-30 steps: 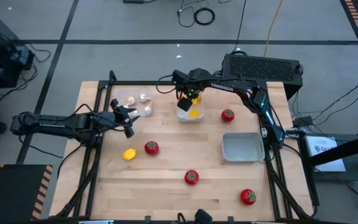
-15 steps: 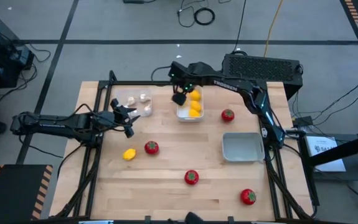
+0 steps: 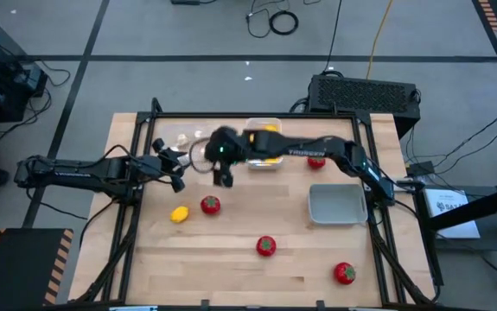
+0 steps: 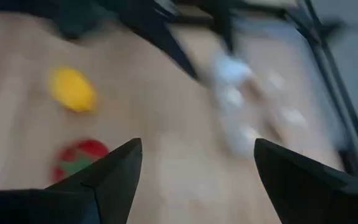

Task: Sort produce into baskets
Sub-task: Put the lemon into the white bin

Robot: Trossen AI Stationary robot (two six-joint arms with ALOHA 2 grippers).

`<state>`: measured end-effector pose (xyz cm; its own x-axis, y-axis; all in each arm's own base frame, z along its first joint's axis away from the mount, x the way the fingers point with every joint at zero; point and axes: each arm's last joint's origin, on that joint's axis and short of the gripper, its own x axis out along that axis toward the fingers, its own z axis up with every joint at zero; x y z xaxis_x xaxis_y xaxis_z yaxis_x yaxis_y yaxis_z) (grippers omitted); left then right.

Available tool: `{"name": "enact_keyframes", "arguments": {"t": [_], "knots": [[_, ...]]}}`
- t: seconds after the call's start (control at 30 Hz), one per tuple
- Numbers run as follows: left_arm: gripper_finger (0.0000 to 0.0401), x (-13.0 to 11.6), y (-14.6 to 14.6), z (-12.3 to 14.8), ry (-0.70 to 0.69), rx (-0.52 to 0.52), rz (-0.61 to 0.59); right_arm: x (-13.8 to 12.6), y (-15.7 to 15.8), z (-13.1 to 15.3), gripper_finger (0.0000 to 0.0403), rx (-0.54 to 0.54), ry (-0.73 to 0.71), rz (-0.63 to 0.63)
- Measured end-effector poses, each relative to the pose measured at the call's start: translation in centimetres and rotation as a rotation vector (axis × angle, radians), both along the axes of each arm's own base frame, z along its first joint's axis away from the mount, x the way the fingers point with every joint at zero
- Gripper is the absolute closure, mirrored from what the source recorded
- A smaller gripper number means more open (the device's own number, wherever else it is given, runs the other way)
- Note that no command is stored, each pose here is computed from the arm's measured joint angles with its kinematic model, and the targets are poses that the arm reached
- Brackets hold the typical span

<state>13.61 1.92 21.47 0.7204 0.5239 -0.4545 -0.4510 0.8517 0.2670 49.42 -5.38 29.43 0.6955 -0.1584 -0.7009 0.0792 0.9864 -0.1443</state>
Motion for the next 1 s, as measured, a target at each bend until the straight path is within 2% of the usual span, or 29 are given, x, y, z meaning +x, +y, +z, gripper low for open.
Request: {"name": "enact_keyframes", "arguments": {"t": [0.1, 0.23, 0.33, 0.43, 0.6, 0.8, 1.0], "knots": [[0.0221, 0.0, 0.1, 0.1, -0.002, 0.021, 0.034, 1.0, 2.5, -1.2, 0.0103, -0.008, -0.075, 0.121], [0.0221, -0.4, 0.6, 0.2, 0.002, 0.119, 0.212, 1.8, 4.9, -3.4, 0.0103, -0.061, -0.147, 0.223], [0.0221, -0.7, 0.7, 0.2, -0.008, 0.154, 0.314, 2.1, 5.9, -4.8, 0.0103, -0.072, -0.216, 0.245], [0.0221, -0.7, 0.8, 0.2, -0.011, 0.164, 0.335, 2.6, 6.2, -6.6, 0.0103, -0.073, -0.313, 0.241], [0.0221, -0.8, 0.9, 0.3, -0.016, 0.182, 0.366, 3.7, 6.3, -10.5, 0.0103, -0.060, -0.337, 0.233], [0.0221, -0.8, 1.2, 0.4, -0.025, 0.198, 0.415, 5.4, 6.8, -11.2, 0.0103, -0.005, -0.402, 0.314], [0.0221, -0.9, 1.7, 0.6, -0.036, 0.202, 0.463, 7.9, 7.9, -13.6, 0.0103, 0.047, -0.403, 0.368]]}}
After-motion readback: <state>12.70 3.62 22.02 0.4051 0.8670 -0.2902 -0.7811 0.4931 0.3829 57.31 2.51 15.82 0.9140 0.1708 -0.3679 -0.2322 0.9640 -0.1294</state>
